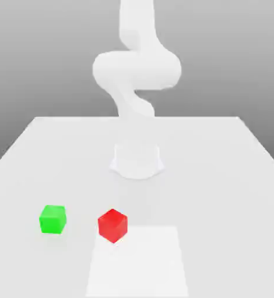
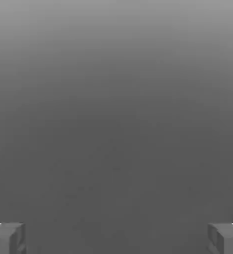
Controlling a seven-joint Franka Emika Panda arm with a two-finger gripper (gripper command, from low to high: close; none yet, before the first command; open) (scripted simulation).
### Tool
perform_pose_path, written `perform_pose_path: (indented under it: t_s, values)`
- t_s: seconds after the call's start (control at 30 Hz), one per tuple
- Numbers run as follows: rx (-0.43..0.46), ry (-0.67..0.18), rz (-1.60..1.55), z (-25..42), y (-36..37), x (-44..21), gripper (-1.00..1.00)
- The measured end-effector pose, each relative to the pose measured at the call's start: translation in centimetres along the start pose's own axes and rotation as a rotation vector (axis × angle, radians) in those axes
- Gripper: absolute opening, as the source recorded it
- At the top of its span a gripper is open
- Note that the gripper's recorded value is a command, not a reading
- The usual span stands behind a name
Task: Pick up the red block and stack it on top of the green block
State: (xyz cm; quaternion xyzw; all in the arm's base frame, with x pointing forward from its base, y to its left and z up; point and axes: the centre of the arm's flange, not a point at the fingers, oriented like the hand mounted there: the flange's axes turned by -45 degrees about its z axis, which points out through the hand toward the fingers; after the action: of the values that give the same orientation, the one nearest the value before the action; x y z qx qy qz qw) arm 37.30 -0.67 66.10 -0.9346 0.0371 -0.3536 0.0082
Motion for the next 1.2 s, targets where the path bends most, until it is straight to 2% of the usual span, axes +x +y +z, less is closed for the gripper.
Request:
perform_pose_path:
  t_s: [0.3, 0.6, 0.77, 0.8, 1.03, 1.2]
  values:
    - [-0.093, -0.324, 0.266, 19.6, 3.8, -11.5, 0.0]
    - [-0.247, -0.659, 0.551, 31.6, 7.2, -31.9, 0.0]
    - [-0.26, -0.685, 0.574, 35.0, 7.5, -36.2, 0.0]
    - [-0.26, -0.685, 0.574, 35.6, 7.5, -36.8, -1.0]
    - [-0.26, -0.685, 0.574, 35.7, 7.5, -36.9, -1.0]
    - [-0.261, -0.685, 0.574, 33.2, 7.4, -34.5, -1.0]
